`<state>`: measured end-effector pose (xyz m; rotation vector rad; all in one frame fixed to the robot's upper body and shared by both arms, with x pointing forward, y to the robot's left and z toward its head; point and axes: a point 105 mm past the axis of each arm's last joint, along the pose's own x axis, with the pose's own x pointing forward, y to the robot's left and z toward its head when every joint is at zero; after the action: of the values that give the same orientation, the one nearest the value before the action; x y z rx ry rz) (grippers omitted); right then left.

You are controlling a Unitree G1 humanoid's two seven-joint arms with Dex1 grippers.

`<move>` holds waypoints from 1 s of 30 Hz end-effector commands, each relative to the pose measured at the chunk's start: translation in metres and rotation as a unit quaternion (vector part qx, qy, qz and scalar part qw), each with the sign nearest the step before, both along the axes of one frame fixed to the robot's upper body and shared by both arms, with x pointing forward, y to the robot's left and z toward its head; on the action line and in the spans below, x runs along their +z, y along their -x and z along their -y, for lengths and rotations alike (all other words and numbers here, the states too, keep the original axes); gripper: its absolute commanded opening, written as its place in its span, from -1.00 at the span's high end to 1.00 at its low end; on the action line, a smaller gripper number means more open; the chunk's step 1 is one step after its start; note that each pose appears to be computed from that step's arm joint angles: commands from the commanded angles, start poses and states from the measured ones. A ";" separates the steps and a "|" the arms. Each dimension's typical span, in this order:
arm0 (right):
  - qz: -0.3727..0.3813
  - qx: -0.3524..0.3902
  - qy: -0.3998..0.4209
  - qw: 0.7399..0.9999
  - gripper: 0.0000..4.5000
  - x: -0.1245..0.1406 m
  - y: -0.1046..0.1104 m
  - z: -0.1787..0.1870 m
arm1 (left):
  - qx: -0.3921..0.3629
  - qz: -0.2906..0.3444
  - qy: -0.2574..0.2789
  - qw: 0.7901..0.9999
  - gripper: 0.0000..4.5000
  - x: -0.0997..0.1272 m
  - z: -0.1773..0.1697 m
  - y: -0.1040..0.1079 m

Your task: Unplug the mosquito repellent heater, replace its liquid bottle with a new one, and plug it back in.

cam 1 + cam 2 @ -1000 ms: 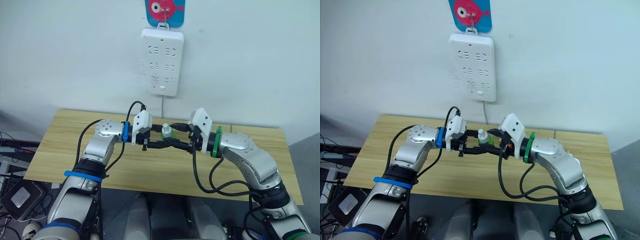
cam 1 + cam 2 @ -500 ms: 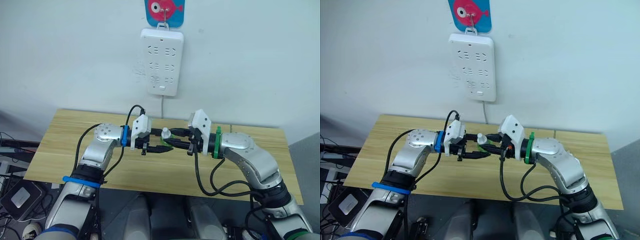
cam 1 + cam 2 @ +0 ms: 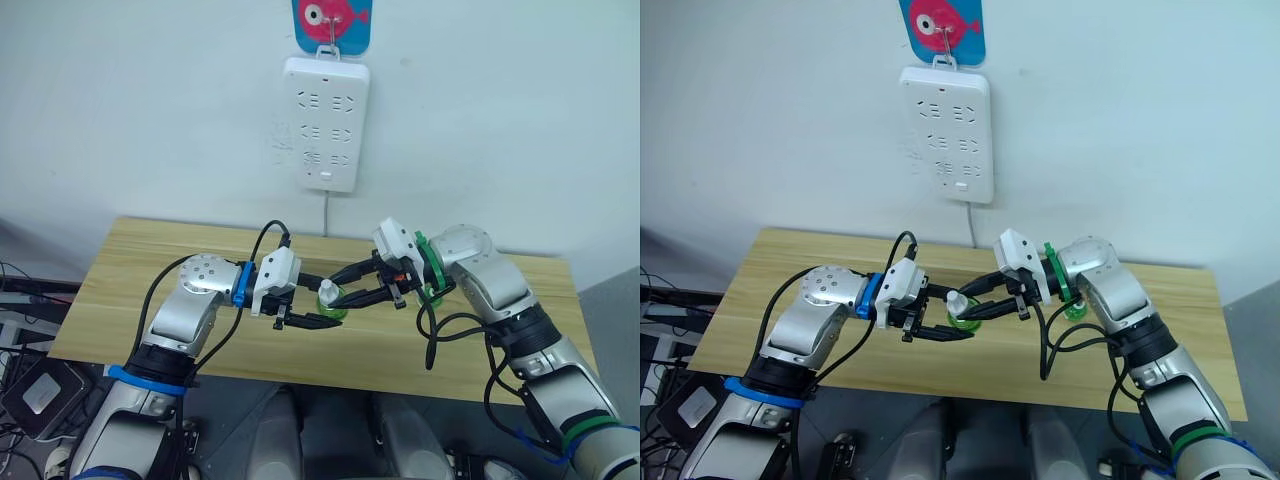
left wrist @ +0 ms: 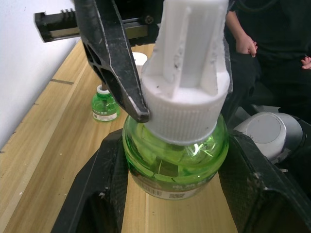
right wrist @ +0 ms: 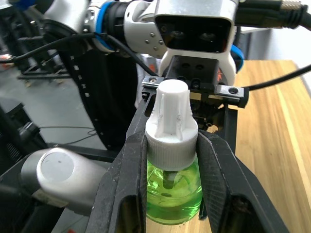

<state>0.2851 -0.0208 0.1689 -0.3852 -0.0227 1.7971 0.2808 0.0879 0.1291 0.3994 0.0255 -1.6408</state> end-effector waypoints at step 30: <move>-0.014 -0.328 -0.098 0.939 -0.86 -0.011 0.015 0.007 | 0.082 0.032 0.042 0.995 0.01 -0.001 0.007 -0.031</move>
<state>0.2725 -0.0313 0.1511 -0.1858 -0.0076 1.1237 0.3123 0.0833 0.1216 0.3589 -0.0174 -1.4560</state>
